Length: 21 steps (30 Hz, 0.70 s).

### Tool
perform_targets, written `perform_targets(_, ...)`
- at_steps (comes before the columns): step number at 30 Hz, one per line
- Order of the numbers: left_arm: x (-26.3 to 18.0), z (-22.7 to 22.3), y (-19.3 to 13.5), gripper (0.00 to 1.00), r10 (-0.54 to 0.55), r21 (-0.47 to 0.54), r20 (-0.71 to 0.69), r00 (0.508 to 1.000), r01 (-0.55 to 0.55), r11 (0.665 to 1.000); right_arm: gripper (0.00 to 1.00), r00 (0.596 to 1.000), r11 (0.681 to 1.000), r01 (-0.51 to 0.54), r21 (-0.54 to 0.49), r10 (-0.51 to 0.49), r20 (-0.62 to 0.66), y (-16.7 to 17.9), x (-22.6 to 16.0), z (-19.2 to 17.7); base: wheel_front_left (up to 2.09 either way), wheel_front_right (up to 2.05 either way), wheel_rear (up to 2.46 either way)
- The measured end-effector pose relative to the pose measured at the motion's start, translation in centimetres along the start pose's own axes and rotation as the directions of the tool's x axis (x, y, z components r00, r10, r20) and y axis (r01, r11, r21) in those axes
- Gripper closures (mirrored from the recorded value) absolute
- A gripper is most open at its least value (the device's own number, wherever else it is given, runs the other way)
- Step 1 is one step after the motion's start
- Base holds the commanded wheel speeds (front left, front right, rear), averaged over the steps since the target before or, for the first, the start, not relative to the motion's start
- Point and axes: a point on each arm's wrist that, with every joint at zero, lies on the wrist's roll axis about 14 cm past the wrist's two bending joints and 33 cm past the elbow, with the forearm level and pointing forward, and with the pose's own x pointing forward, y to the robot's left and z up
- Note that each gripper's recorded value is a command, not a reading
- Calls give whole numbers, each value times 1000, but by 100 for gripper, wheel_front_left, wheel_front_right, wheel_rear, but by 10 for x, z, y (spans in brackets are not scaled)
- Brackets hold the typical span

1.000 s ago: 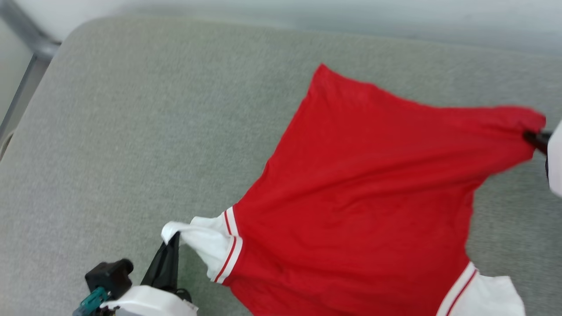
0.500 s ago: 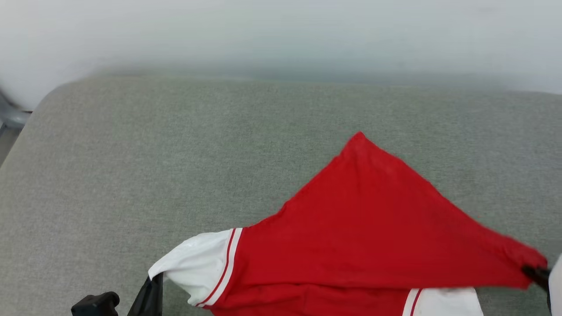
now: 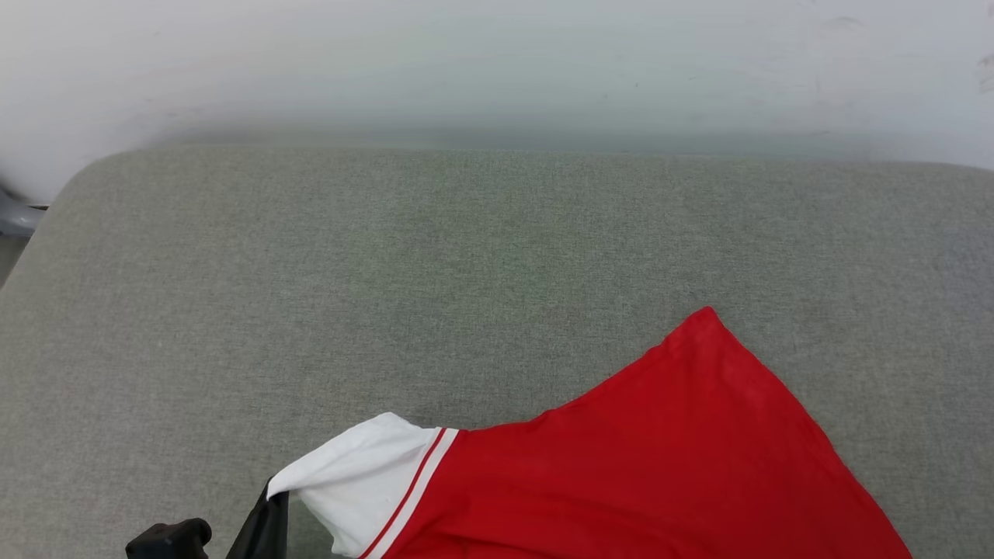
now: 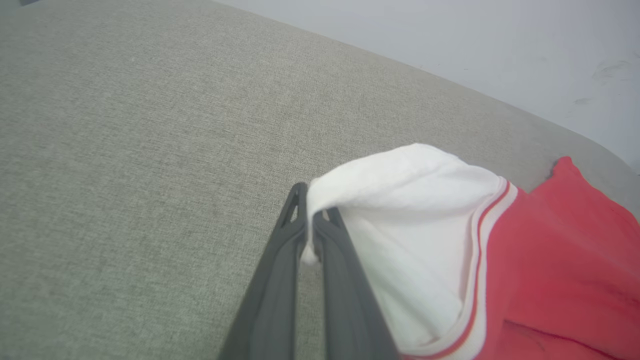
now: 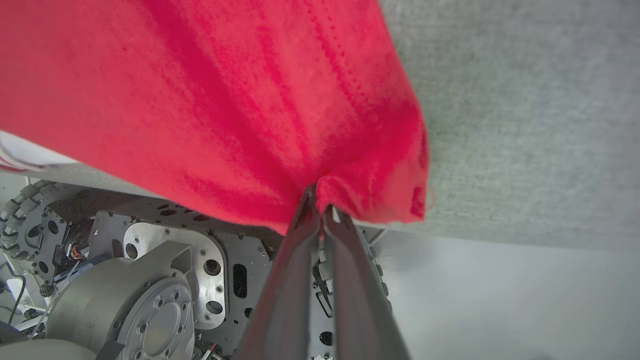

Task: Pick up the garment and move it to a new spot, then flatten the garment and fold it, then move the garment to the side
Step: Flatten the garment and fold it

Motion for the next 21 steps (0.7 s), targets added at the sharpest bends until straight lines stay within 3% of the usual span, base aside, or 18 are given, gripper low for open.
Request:
perform_targets(1,0,0,0,100,-1,1,-2,1000,1,1000,0,1000,1000,-1,5,1,5,0,1,0,0,0,0)
perform_targets(4,1,-1,-2,100,-7,3,-3,1000,7,1000,0,996,1000,6,5,-7,85,-1,-2,17,0,0,0)
perform_targets(7,0,-1,-4,100,-14,4,-3,1000,14,1000,0,976,1000,7,-18,-3,220,1,-14,58,0,0,0)
perform_targets(14,2,5,-7,100,-22,10,11,1000,22,1000,0,862,987,28,-158,57,504,22,-59,167,0,0,0)
perform_targets(17,4,6,-8,100,-22,11,13,1000,22,1000,0,822,970,35,-240,108,559,41,-73,206,0,0,0)
perform_targets(19,9,8,-9,100,-24,11,19,1000,24,1000,0,809,943,53,-329,152,567,61,-80,237,0,0,0)
perform_targets(21,11,8,-9,100,-24,11,18,1000,24,1000,0,812,930,56,-363,169,559,69,-80,245,0,0,0)
